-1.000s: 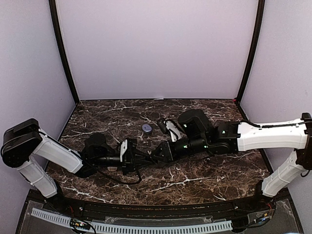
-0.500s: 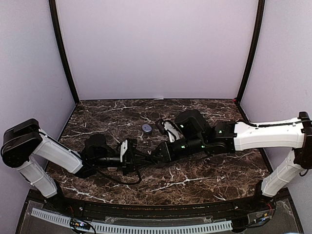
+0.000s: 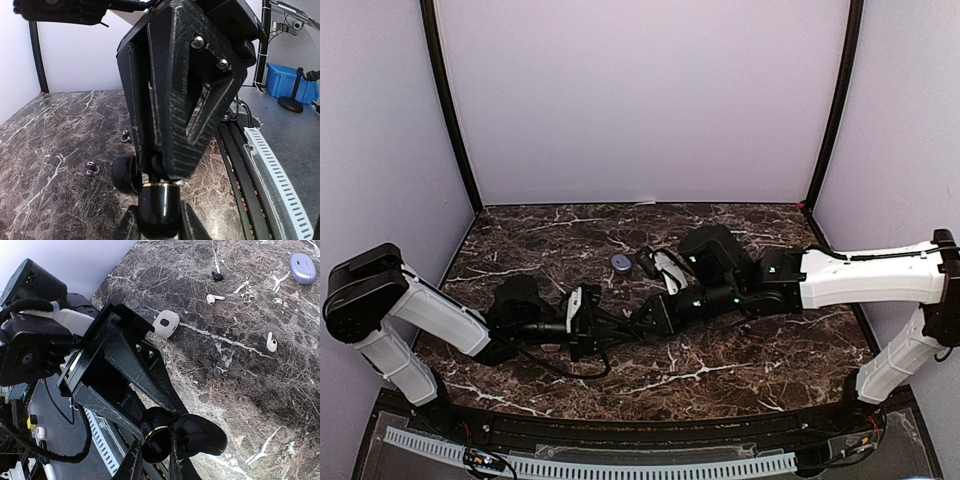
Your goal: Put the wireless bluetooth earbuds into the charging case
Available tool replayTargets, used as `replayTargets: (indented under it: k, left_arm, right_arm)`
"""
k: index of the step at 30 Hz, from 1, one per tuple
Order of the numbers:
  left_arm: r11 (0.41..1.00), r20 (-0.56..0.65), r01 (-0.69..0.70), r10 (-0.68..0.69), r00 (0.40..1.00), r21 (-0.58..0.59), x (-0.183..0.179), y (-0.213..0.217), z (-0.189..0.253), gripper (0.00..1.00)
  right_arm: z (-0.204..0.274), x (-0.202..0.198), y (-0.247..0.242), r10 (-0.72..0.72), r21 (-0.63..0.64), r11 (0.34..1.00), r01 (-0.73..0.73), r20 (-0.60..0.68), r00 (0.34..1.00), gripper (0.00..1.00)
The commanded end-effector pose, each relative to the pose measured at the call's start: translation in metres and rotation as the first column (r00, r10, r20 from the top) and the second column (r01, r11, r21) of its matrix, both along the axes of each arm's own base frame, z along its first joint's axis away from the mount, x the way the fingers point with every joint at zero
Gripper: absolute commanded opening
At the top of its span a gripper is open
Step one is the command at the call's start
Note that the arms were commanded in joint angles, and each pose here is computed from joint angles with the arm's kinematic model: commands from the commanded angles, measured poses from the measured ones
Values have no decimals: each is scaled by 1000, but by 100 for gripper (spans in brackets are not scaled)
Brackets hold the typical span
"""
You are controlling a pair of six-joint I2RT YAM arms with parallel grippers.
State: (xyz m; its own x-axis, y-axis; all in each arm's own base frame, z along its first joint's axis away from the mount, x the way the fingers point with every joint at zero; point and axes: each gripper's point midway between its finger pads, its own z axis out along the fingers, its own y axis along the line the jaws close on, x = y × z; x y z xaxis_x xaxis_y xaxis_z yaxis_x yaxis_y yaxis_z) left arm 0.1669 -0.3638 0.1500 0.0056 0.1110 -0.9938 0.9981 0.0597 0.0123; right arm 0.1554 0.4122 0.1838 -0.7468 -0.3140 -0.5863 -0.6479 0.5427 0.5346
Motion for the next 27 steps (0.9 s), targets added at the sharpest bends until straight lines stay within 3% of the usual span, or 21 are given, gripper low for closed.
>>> replayTargets:
  k: [1, 16, 27]
  left_arm:
    - [993, 14, 97, -96, 995, -73, -17, -2, 18, 0]
    - [973, -54, 206, -213, 976, -104, -33, -6, 24, 0]
    - [937, -107, 325, -339, 935, -124, -50, -7, 31, 0]
  right_arm:
    - [8, 1, 2, 49, 16, 999, -50, 52, 997, 17]
    - [3, -5, -12, 123, -30, 992, -120, 139, 983, 15]
    - [16, -17, -16, 247, -36, 967, -251, 367, 897, 16]
